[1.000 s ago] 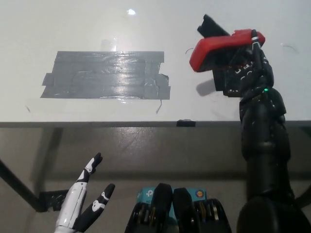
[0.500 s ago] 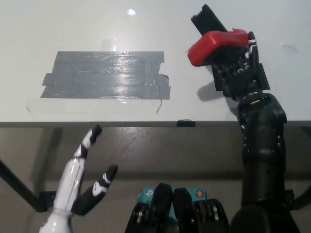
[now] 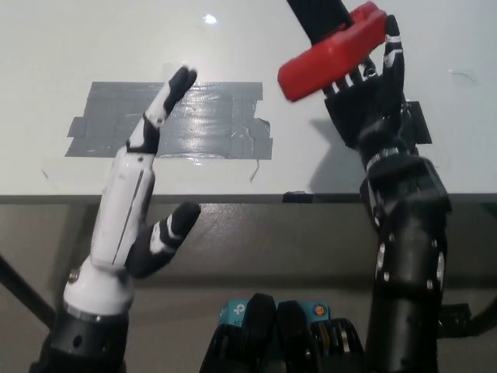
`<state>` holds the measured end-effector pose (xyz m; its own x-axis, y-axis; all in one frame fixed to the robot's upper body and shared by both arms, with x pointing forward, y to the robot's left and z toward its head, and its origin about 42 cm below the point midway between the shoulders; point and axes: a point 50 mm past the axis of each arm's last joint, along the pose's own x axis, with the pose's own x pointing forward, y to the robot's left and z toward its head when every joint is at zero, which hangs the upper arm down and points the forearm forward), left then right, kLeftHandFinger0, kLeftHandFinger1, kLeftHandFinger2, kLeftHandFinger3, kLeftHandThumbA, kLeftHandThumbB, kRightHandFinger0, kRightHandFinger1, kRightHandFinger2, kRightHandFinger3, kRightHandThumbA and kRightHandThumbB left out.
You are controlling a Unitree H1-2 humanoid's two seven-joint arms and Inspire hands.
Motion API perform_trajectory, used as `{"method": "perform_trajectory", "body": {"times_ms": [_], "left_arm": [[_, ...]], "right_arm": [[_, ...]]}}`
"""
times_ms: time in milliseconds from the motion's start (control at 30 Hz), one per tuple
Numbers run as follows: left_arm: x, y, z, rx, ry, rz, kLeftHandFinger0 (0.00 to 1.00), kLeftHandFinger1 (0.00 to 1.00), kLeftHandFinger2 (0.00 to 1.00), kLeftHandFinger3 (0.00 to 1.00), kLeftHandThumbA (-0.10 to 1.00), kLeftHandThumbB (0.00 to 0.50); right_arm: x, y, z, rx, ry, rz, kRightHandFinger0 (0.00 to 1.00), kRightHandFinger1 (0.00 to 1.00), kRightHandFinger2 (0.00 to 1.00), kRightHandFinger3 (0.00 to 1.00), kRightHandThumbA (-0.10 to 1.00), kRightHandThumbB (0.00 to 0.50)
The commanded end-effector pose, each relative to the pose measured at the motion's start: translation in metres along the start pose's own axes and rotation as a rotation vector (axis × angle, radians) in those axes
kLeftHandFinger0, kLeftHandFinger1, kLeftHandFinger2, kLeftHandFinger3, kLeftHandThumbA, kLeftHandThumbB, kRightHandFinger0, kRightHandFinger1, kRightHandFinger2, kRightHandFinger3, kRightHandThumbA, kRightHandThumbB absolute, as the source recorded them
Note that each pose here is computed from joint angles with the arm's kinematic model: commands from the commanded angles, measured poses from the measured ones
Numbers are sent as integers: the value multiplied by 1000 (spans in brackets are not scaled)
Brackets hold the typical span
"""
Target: The robot first picks the multimeter with right hand and then unfolds the black stand on the back of it using left hand
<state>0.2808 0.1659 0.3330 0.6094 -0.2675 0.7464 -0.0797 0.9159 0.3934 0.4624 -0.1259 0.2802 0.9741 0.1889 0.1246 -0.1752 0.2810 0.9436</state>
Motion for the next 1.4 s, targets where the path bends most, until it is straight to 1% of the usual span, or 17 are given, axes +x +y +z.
{"method": "perform_trajectory", "body": {"times_ms": [0,67,133,233,333,400,433,500,567,767,967,1000,1067,1100,1167,1233,1367], "left_arm": [[21,1,16,19,-33,-2,1000,1000,1000,1000,1000,152],[28,0,20,12,-50,-1,1000,1000,1000,1000,1000,147],[32,0,26,6,-64,8,1000,1000,1000,1000,992,158],[36,2,32,0,-76,15,1000,1000,1000,1000,969,164],[40,8,39,0,-114,30,980,1000,1000,1000,934,140],[42,11,42,-6,-134,38,1000,1000,1000,1000,937,147],[45,13,44,-1,-147,50,1000,1000,1000,1000,950,153],[46,15,46,0,-151,57,1000,1000,1000,1000,959,160],[48,18,50,3,-167,66,1000,1000,1000,1000,956,145],[53,19,54,7,-160,75,1000,1000,1000,1000,972,180],[59,18,49,17,-143,46,1000,1000,1000,1000,999,186],[60,19,48,24,-141,37,1000,1000,1000,1000,991,173],[61,18,45,33,-135,28,1000,1000,1000,1000,987,167],[62,17,44,42,-134,25,1000,1000,1000,1000,989,158],[62,15,42,38,-127,20,1000,1000,1000,1000,969,151],[62,13,38,36,-114,10,1000,1000,1000,1000,956,147],[61,11,31,56,-93,3,1000,1000,1000,1000,950,136]], "right_arm": [[-15,43,-8,61,40,267,0,315,757,1000,-100,122],[-23,43,-13,40,52,282,0,267,739,996,-100,125],[-28,40,-17,41,61,283,0,231,740,945,-100,148],[-33,37,-21,35,68,281,0,230,750,965,-100,149],[-37,31,-23,41,83,268,0,203,698,897,-100,162],[-40,28,-21,29,83,265,0,128,661,846,-100,162],[-43,25,-20,18,82,267,0,92,663,845,-100,160],[-46,22,-20,9,83,262,0,88,669,857,-100,158],[-51,18,-19,11,89,270,0,107,691,910,-100,145],[-60,12,-18,2,102,291,0,147,757,941,-100,143],[-74,11,-16,-29,99,326,0,31,708,949,-100,138],[-76,12,-16,-29,108,335,0,8,690,946,-100,131],[-81,14,-17,-20,120,338,0,0,658,912,-100,146],[-85,15,-18,-23,124,344,0,0,564,811,-100,160],[-89,15,-20,-31,135,372,0,0,486,730,-100,135],[-96,16,-24,-37,141,388,0,0,515,704,-100,136],[-106,14,-28,-33,162,408,0,0,522,556,-100,158]]}}
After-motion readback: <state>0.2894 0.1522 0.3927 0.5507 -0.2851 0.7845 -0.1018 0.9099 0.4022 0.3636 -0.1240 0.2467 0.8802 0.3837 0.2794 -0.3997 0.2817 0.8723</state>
